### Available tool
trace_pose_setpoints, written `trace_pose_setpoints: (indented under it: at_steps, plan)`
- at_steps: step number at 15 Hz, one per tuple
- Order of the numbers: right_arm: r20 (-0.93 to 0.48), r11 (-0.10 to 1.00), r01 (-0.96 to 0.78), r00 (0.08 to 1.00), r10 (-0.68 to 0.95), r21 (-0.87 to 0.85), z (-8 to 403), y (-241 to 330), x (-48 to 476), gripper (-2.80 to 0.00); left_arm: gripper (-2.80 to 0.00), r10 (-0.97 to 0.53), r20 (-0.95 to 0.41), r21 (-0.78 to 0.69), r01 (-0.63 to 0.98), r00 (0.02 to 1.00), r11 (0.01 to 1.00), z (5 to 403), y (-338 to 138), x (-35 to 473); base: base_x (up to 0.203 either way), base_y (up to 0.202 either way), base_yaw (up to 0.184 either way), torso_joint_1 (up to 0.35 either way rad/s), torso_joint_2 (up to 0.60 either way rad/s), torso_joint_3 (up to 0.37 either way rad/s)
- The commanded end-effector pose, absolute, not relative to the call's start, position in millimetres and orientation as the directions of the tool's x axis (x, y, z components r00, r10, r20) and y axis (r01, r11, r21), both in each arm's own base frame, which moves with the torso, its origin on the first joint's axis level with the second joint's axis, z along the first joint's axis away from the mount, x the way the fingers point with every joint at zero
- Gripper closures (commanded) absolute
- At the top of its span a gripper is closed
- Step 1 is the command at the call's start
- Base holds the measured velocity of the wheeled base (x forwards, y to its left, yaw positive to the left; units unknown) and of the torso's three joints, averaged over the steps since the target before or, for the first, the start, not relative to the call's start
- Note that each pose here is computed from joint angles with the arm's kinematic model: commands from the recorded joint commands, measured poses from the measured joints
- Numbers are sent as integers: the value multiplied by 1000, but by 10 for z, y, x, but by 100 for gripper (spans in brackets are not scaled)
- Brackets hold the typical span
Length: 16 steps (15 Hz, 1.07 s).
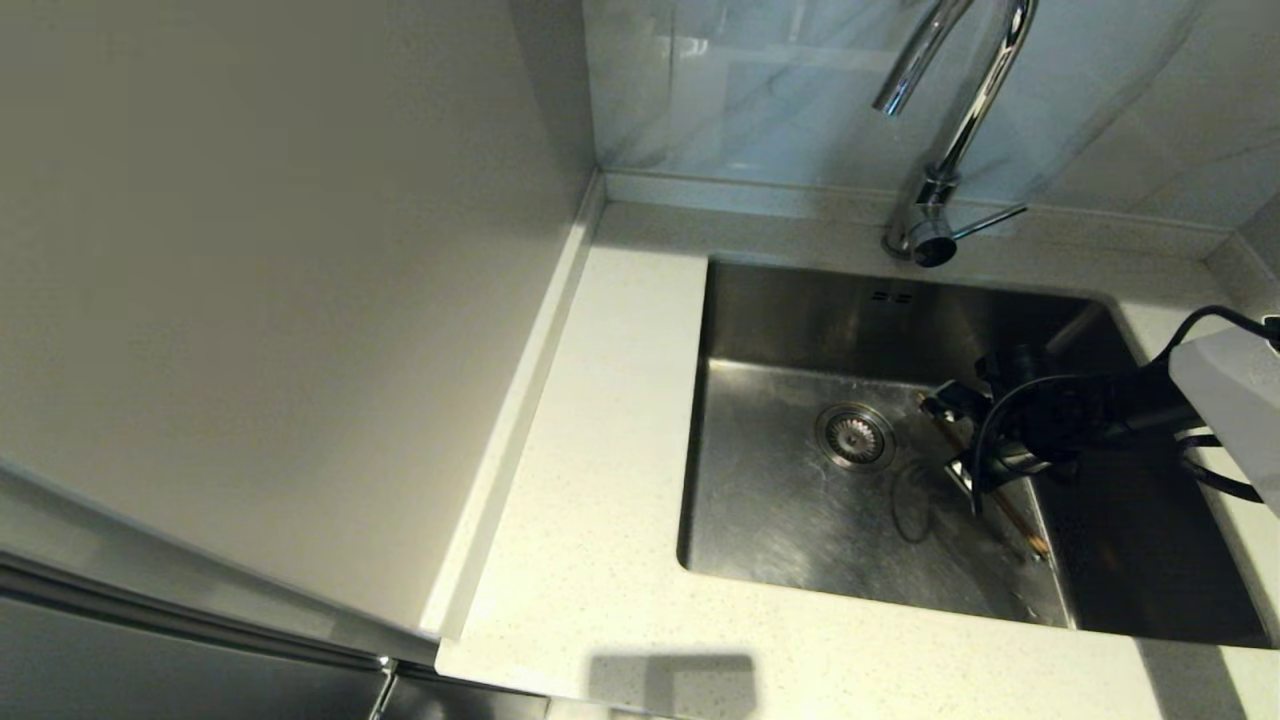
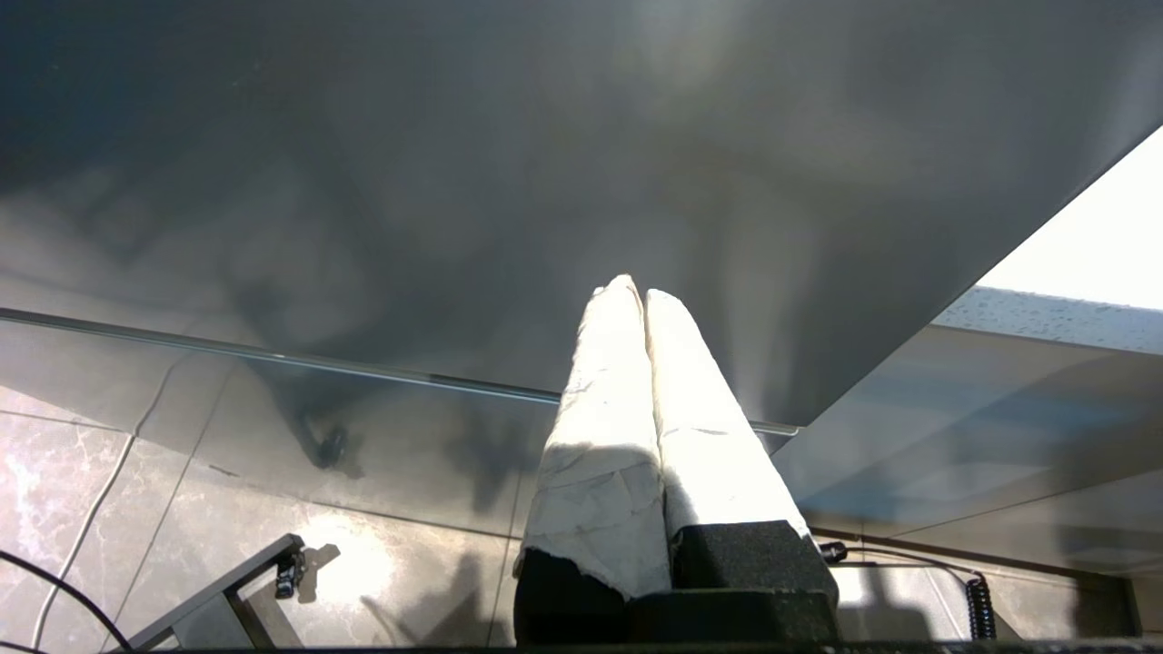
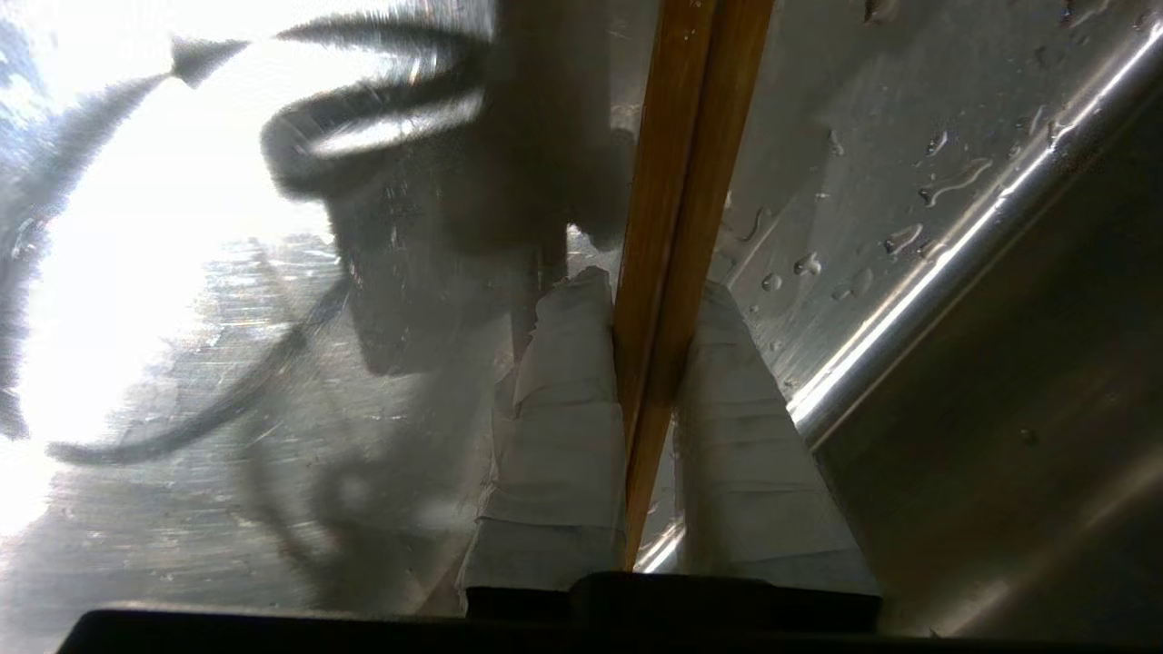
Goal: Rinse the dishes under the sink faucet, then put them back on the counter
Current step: Put the chopsticks into the sink
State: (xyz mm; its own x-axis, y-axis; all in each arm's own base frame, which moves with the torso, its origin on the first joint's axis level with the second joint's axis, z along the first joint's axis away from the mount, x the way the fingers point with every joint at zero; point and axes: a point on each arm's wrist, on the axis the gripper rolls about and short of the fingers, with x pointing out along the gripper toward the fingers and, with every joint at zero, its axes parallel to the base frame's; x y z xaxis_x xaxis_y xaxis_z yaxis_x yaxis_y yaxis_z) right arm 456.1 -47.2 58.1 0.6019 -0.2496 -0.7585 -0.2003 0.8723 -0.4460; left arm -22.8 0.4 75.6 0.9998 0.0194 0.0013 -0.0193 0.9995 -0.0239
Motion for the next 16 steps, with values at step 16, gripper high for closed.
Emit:
trace_pose_setpoints:
  at_steps: [16]
  plan:
    - [-590,868,-58,755,-285,-494,2010,-585,3884,-280,0,20,5,-25,-20,1000,1000,756,4,-230,0,0,0,0,0,0]
